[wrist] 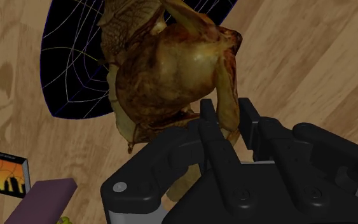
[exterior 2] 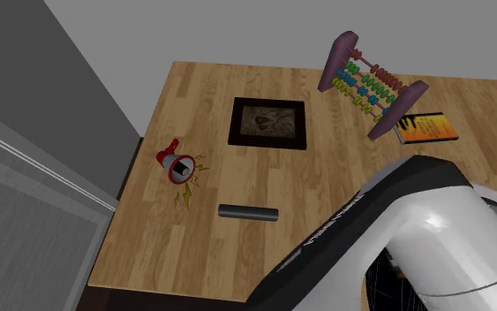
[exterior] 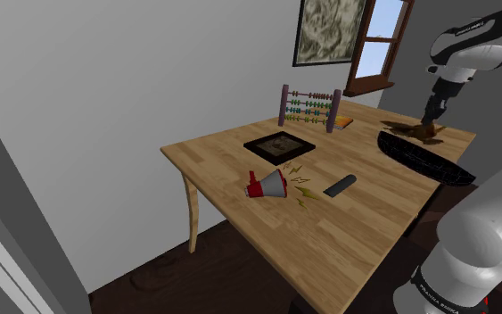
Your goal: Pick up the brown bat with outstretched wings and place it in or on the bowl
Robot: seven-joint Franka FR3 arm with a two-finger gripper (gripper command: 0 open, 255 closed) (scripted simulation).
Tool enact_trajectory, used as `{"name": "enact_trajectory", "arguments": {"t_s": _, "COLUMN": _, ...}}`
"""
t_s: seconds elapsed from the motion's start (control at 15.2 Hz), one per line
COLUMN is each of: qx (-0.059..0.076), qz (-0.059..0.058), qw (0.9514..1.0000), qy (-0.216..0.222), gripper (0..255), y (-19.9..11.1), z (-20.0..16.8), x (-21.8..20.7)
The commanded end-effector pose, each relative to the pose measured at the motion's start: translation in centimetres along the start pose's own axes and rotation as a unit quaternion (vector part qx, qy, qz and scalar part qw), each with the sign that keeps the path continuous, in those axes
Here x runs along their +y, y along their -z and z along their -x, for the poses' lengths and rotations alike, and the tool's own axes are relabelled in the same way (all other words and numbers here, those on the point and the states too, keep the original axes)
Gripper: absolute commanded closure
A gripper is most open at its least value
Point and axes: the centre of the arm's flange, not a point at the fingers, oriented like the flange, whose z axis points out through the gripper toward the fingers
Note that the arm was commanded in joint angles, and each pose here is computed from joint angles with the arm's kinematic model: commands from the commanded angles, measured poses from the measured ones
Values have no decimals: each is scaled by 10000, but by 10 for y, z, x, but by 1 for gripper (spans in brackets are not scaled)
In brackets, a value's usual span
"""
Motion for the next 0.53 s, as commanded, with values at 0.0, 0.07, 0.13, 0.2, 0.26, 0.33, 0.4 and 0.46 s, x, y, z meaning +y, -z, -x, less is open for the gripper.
{"name": "enact_trajectory", "arguments": {"t_s": 0.0, "qx": 0, "qz": 10, "qw": 10000, "qy": 13, "gripper": 255, "y": 3, "z": 25, "x": 10}}
{"name": "enact_trajectory", "arguments": {"t_s": 0.07, "qx": 0, "qz": 10, "qw": 10000, "qy": 13, "gripper": 255, "y": 4, "z": 36, "x": 14}}
{"name": "enact_trajectory", "arguments": {"t_s": 0.13, "qx": 0, "qz": 10, "qw": 10000, "qy": 13, "gripper": 255, "y": -1, "z": 37, "x": 14}}
{"name": "enact_trajectory", "arguments": {"t_s": 0.2, "qx": 0, "qz": 10, "qw": 10000, "qy": 13, "gripper": 255, "y": -6, "z": 37, "x": 13}}
{"name": "enact_trajectory", "arguments": {"t_s": 0.26, "qx": 0, "qz": 10, "qw": 10000, "qy": 13, "gripper": 255, "y": -11, "z": 38, "x": 13}}
{"name": "enact_trajectory", "arguments": {"t_s": 0.33, "qx": 0, "qz": 10, "qw": 10000, "qy": 13, "gripper": 255, "y": -17, "z": 38, "x": 12}}
{"name": "enact_trajectory", "arguments": {"t_s": 0.4, "qx": 0, "qz": 10, "qw": 10000, "qy": 13, "gripper": 255, "y": -22, "z": 39, "x": 12}}
{"name": "enact_trajectory", "arguments": {"t_s": 0.46, "qx": 0, "qz": 10, "qw": 10000, "qy": 13, "gripper": 255, "y": -27, "z": 39, "x": 11}}
